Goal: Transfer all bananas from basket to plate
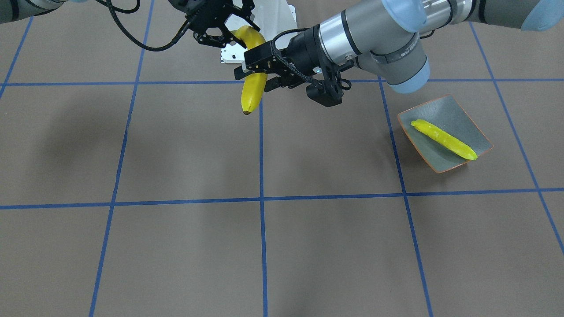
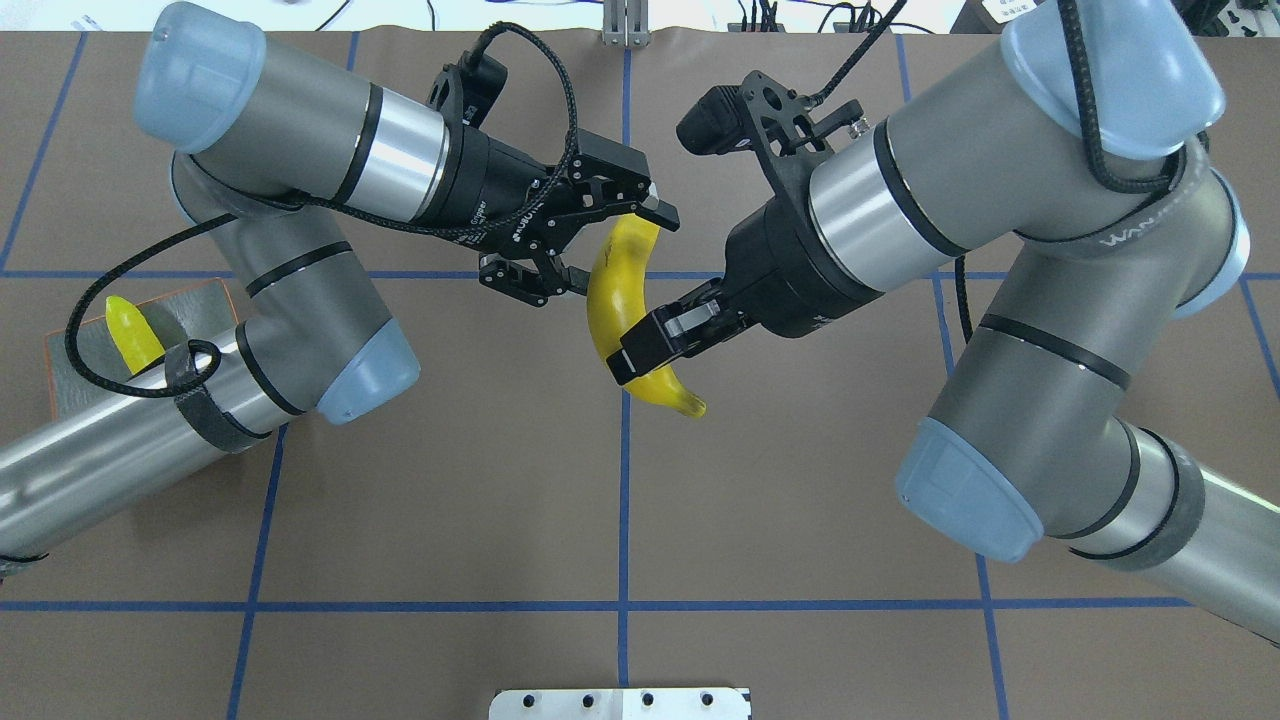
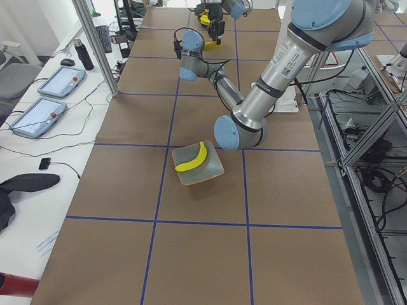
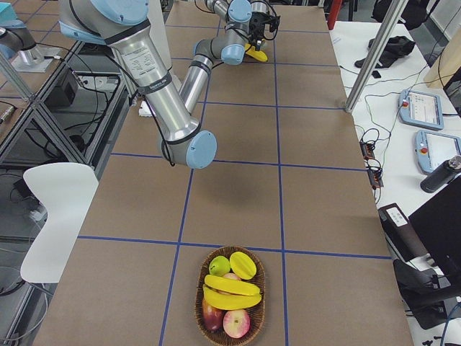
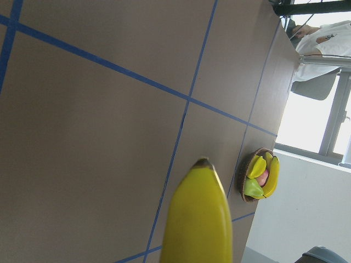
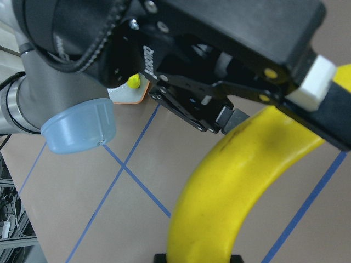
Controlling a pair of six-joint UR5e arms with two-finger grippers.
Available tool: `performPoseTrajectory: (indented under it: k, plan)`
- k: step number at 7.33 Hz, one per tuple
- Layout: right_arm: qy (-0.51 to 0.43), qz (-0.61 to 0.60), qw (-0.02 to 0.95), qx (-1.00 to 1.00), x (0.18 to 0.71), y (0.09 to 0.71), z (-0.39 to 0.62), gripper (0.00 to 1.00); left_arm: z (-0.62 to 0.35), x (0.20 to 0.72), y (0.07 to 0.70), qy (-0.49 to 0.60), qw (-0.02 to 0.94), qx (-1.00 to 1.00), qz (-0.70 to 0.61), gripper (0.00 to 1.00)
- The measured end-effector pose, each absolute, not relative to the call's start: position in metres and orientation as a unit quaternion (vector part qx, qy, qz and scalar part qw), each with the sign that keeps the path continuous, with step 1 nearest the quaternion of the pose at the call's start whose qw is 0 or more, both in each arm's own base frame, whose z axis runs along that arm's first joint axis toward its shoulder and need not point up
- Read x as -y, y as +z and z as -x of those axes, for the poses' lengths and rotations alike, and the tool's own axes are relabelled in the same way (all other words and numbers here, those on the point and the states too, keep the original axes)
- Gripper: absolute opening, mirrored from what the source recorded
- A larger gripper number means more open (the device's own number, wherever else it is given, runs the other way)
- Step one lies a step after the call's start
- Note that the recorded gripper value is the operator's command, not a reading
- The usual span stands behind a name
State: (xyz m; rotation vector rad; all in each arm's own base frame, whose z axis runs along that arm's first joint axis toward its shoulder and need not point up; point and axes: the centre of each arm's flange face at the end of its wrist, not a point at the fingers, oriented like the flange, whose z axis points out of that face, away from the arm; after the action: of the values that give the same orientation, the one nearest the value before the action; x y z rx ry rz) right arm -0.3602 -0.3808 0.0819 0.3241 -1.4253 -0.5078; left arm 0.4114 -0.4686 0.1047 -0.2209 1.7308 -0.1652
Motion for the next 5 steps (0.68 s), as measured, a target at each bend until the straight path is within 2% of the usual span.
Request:
performPoseTrajectory:
  k: [1,2,3,4,5]
  plan:
    - [-0.229,-0.148,0.714,0.645,0.3806,0.0823,0.3602,0.0,-0.4099,0.4676,0.1048,-0.071,0.637,-0.761,0.097,0.93]
    - [-0.229,-0.148,0.714,0.645,0.3805,0.0824,0.3603,0.0,-0.4083,0.4665,0.1044,-0.069,0.636,-0.763,0.097,0.82]
    - [-0.229,-0.149,0.713,0.646,0.3805,0.0823,0.3601,0.0,-0.4071,0.4654,0.1043,-0.068,0.635,-0.764,0.097,0.19]
    - [-0.229,-0.15,0.713,0.646,0.3803,0.0819,0.3596,0.0,-0.4064,0.4645,0.1048,-0.067,0.634,-0.764,0.097,0.0]
    - [-0.229,-0.15,0.712,0.646,0.3802,0.0816,0.3591,0.0,-0.4058,0.4629,0.1047,-0.066,0.634,-0.764,0.098,0.0]
